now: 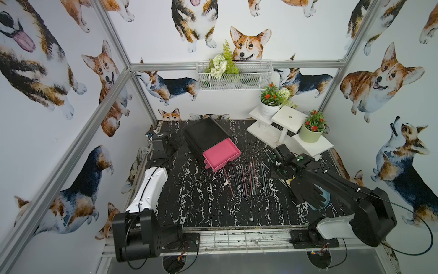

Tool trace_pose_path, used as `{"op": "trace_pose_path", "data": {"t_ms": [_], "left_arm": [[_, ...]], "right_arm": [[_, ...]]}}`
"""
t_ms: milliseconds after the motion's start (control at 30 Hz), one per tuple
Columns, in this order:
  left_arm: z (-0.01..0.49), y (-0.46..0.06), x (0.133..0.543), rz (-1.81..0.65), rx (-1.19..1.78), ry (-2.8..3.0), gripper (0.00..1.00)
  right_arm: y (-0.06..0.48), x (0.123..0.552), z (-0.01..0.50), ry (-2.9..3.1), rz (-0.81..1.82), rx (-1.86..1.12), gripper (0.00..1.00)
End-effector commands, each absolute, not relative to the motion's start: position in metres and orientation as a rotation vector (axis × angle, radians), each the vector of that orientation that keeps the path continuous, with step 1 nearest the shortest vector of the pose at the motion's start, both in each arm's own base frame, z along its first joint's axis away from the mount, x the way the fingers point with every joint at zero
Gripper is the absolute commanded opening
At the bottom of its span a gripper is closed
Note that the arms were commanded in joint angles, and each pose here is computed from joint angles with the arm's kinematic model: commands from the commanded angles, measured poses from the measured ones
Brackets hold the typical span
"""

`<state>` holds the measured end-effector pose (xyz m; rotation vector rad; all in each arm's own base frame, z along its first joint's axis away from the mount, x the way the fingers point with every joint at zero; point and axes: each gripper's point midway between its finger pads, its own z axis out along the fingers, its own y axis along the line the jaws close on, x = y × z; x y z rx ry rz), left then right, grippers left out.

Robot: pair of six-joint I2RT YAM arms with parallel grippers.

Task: Please place the pencils in the drawer according to their color
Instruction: Pick up the pencil from the center of the board.

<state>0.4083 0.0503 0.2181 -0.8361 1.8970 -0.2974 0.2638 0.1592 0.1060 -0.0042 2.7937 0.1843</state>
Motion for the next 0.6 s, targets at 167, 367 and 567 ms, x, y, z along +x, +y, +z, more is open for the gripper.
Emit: {"op": "trace_pose_path", "data": {"t_ms": [167, 367, 567], "left_arm": [[0.219, 0.051, 0.41, -0.289, -0.828, 1.902, 1.0], [0.214, 0.052, 0.411, -0.293, -0.835, 1.907, 1.0], [0.214, 0.051, 0.413, -0.3, -0.834, 1.909, 1.0]], "right_arm": [[0.137, 0.274, 0.078, 2.922, 0.038, -0.162, 0.28], [0.132, 0.31, 0.067, 2.911, 0.059, -0.132, 0.3], [0.133, 0.345, 0.049, 2.916, 0.028, -0.18, 0.34]]}}
